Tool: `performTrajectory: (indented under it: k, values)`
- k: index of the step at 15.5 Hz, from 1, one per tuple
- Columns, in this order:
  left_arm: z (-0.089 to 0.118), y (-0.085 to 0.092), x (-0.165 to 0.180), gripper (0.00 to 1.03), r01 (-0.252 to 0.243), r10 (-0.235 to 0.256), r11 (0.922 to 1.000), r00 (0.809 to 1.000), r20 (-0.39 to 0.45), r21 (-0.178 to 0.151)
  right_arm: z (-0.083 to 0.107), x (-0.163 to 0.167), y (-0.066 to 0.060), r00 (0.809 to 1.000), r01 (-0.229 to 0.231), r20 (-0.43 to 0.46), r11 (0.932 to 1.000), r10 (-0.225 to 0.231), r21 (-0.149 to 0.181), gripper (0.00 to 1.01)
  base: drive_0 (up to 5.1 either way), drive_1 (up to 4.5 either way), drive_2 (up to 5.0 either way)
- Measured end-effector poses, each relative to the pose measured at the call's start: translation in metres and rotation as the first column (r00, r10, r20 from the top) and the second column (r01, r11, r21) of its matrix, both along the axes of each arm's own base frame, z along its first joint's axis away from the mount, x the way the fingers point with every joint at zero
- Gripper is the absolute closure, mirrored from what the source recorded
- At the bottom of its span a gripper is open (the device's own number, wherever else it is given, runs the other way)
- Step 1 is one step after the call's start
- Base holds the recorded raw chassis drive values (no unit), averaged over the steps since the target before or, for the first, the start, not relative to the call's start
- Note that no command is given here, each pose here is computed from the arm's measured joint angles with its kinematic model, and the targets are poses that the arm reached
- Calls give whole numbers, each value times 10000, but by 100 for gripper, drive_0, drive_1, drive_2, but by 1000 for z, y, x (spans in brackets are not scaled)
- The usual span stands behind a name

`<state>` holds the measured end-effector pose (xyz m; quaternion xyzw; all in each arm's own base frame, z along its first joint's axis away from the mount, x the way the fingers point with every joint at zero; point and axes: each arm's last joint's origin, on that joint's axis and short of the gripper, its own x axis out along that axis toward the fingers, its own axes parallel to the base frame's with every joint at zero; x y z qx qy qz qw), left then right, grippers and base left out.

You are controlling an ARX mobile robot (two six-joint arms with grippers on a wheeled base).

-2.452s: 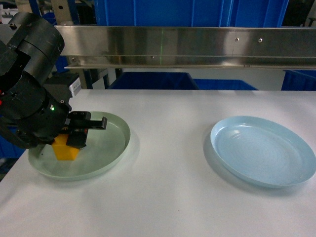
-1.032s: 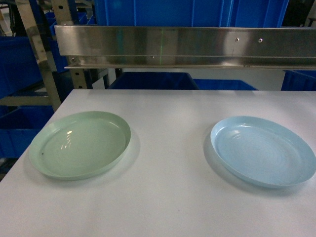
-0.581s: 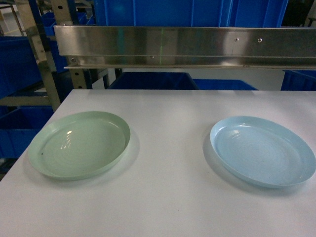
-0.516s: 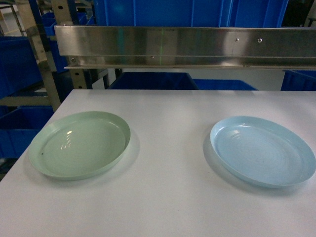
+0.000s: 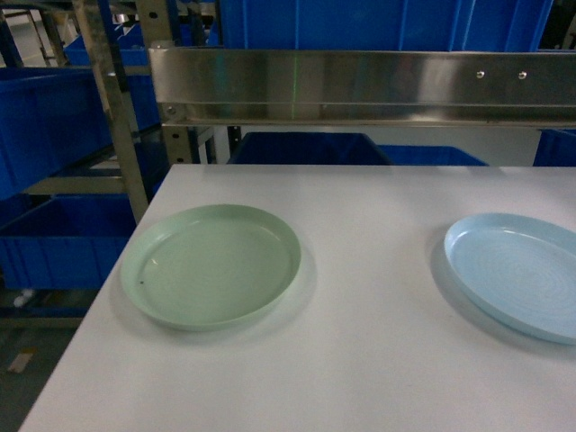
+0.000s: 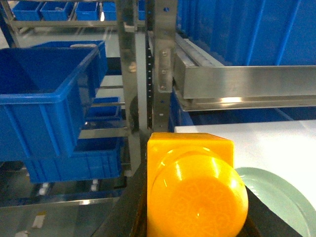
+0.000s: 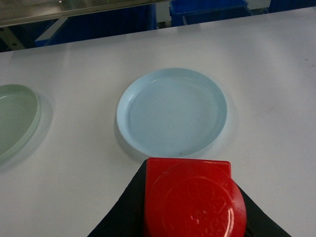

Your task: Sort and place red and yellow blocks in left bins

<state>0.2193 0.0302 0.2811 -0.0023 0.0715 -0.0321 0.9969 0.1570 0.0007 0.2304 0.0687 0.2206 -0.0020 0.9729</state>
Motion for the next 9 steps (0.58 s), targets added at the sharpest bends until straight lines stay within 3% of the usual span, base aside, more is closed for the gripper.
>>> performTrajectory:
  k: [9]
  values:
    - [0,0,0,76,-15,15,10000,10000,-41,-6,0,0,0,10000,-4,-4,10000,4,0,74,-498,223,262]
